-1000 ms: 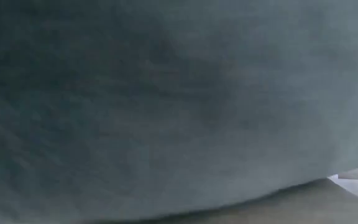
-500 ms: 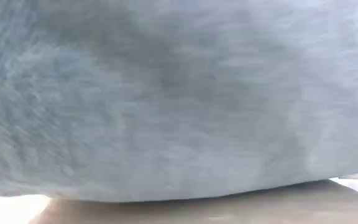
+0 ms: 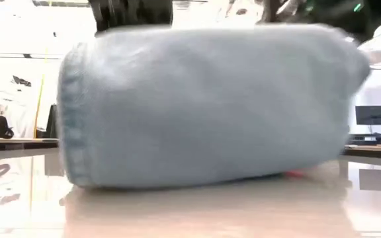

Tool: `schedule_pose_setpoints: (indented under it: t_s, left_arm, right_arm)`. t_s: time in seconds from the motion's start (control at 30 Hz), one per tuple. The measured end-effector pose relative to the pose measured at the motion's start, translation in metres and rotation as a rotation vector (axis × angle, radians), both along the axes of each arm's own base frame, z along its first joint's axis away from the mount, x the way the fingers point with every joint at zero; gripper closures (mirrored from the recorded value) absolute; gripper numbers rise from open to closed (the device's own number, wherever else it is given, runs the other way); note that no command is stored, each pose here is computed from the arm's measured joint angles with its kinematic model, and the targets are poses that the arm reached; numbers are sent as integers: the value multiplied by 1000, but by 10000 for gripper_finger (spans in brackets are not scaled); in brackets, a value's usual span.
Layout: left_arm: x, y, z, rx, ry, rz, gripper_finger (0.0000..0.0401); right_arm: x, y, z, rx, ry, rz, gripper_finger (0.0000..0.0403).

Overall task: Fold Laundry from Bin
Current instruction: Fold the light blue pants

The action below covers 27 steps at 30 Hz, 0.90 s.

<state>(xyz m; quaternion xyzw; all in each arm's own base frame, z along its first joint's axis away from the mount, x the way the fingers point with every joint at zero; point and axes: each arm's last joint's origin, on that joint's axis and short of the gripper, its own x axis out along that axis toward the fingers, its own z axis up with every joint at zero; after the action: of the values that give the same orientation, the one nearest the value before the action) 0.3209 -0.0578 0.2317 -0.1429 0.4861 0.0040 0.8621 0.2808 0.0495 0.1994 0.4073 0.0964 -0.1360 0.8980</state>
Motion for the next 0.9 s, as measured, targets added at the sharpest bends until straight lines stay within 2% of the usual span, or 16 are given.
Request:
schedule_pose_setpoints:
  t_s: [0.13, 0.23, 0.33, 0.4, 0.53, 0.77, 0.9]
  left_arm:
    - [-14, 28, -18, -88, -31, 42, 399]
    - [-21, 39, -26, -122, -46, 43, 399]
    - [-25, 50, -33, -123, -32, 62, 399]
    - [-28, 56, -40, -158, -8, 76, 399]
    - [-29, 59, -43, -165, -3, 61, 399]
    - [-31, 59, -41, -161, 6, 47, 399]
    - [-32, 59, -42, -158, 14, 49, 399]
  right_arm:
    - [13, -29, -22, -24, 62, -24, 371]
    - [23, -48, -33, -26, 46, -23, 369]
    - [29, -65, -40, 8, 67, -20, 353]
    - [30, -74, -42, 42, 79, 23, 336]
    - [26, -86, -33, 93, 71, 80, 298]
    - [1, -97, -12, 108, 176, 17, 259]
    - [-7, -90, 14, 52, 87, -18, 252]
